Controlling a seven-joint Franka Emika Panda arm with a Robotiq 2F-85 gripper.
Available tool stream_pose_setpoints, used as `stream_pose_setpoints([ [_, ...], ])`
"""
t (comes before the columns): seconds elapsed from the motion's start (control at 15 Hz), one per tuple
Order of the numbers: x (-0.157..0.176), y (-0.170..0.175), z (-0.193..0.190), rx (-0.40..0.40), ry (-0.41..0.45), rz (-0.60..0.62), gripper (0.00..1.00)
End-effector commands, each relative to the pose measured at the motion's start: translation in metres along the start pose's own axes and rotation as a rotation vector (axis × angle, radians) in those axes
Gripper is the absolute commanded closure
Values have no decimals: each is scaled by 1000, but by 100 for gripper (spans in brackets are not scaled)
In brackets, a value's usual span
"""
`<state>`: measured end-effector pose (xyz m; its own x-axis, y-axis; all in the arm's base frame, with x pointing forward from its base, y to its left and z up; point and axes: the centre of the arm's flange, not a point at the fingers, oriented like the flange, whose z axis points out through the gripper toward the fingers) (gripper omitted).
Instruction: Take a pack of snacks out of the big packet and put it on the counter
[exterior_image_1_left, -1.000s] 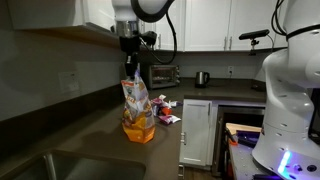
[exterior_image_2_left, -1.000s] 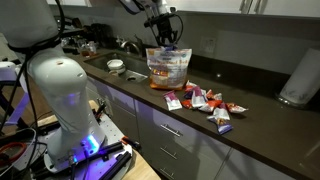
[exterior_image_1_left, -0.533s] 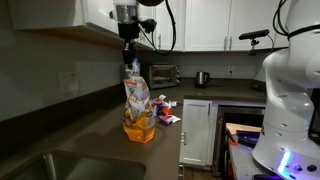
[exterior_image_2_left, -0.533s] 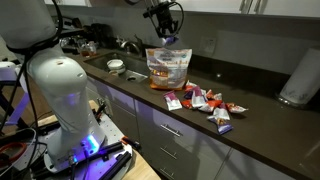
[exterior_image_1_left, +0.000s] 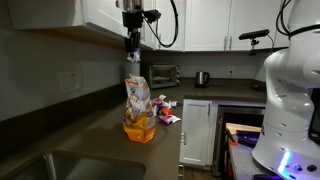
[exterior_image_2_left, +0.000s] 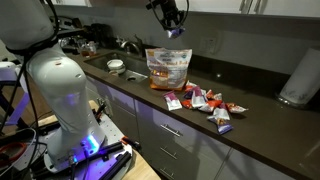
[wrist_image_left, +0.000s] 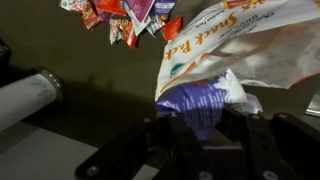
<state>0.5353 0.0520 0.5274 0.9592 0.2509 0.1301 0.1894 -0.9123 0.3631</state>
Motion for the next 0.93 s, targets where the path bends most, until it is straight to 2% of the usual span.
stream_pose_setpoints([
  [0.0,-9,29,23,26,-49,82,92],
  [0.47,-50,81,91,68,-156,219,92],
  [0.87,-70,89,151,156,-101,283,92],
])
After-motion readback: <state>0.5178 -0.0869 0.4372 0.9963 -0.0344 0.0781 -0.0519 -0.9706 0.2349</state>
